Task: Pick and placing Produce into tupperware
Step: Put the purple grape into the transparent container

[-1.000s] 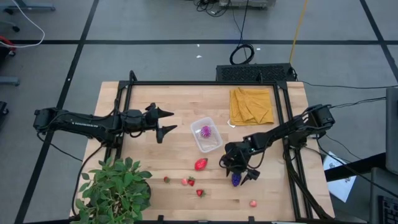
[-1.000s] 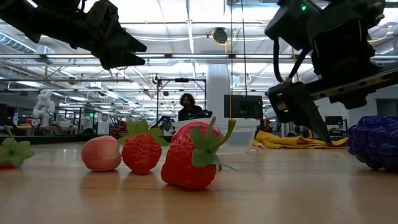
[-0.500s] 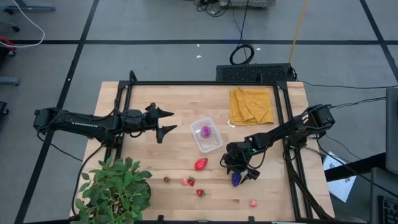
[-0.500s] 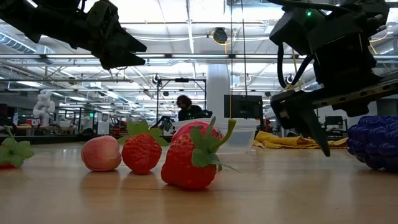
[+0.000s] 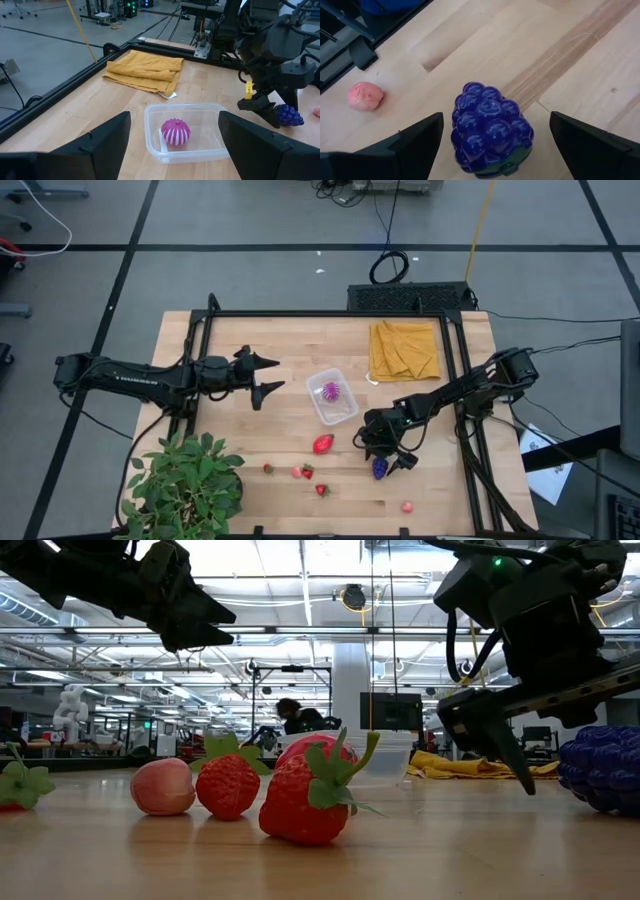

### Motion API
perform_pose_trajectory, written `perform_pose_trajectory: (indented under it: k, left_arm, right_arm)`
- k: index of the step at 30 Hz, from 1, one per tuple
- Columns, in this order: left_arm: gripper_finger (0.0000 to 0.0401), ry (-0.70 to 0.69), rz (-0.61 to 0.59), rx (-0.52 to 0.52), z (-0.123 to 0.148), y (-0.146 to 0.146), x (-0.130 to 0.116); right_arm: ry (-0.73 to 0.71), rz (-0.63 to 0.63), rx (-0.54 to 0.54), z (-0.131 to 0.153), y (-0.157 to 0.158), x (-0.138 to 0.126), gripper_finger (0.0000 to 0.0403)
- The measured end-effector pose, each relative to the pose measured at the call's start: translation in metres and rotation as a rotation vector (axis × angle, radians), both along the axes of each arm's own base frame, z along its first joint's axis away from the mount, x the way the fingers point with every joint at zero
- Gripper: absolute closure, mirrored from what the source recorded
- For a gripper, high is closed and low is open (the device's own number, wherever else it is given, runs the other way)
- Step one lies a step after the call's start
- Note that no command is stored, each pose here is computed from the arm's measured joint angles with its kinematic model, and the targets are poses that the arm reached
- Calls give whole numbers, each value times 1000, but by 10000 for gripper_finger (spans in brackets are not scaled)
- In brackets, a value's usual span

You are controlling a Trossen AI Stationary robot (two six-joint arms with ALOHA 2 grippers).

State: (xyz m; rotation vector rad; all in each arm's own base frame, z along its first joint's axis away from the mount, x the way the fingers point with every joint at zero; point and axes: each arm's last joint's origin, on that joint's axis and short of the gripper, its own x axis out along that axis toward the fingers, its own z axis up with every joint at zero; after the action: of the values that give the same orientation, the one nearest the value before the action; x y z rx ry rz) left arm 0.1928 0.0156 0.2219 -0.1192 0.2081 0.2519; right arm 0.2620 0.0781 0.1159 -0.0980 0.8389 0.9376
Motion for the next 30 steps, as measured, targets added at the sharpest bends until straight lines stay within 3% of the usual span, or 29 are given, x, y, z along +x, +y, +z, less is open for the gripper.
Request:
perform_pose_trajectory:
  k: [30]
  left_arm:
    - [93,-4,2,-6,0,0,0]
  right_arm:
    - [1,6,-5,0,0,-1,46]
